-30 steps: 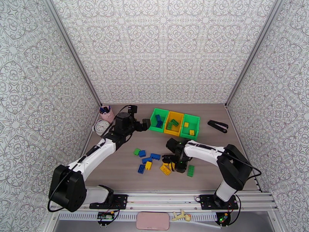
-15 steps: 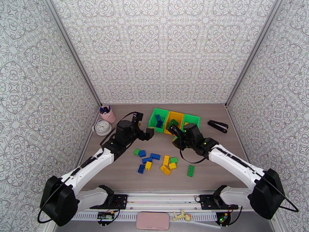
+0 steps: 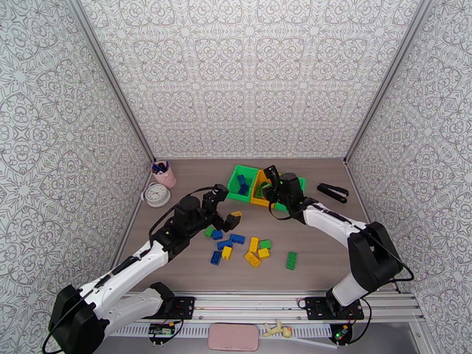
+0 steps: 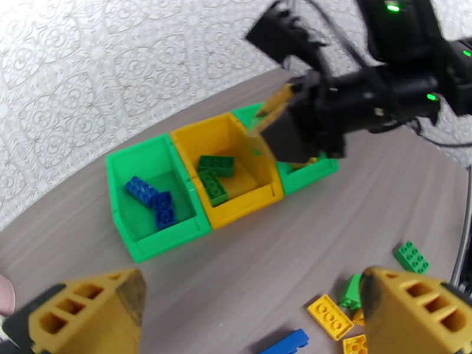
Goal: Sort the legos into containers by color
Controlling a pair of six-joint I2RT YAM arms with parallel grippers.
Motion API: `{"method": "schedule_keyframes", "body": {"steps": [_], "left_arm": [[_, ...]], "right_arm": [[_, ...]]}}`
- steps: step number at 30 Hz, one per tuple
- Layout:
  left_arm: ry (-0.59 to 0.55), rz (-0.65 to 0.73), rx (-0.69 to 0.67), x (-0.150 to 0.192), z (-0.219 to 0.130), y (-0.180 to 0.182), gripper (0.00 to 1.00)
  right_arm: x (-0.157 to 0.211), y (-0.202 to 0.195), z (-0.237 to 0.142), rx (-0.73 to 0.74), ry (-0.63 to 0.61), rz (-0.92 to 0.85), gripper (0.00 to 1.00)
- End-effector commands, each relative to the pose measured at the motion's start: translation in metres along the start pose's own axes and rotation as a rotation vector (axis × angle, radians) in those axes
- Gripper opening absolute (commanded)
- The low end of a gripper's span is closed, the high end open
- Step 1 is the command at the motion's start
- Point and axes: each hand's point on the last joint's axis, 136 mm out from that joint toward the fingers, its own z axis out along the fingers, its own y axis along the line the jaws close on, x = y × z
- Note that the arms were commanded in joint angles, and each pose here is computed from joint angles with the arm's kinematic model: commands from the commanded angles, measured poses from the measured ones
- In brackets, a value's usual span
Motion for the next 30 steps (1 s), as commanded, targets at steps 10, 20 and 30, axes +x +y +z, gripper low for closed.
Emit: {"method": "schedule_keyframes", "body": {"steps": [10,20,30], "left_arm": [[0.022,0.082,0.080,0.009,0.005,-0.017,1.00],[0.032,-0.013,0.025,0.014,0.007,-0.003,1.00],[0.113,-0.262,-0.221,0.040,0.000,0.035,1.00]], "right_arm": [[-0.009,-0.036,0.066,0.074,0.010,0.059,0.27],[-0.017,-0.035,0.065,0.060,0.011,0.024,0.47],[-0.048,-0.025,0.009,0.014,-0.100,-0.064,0.87]]}}
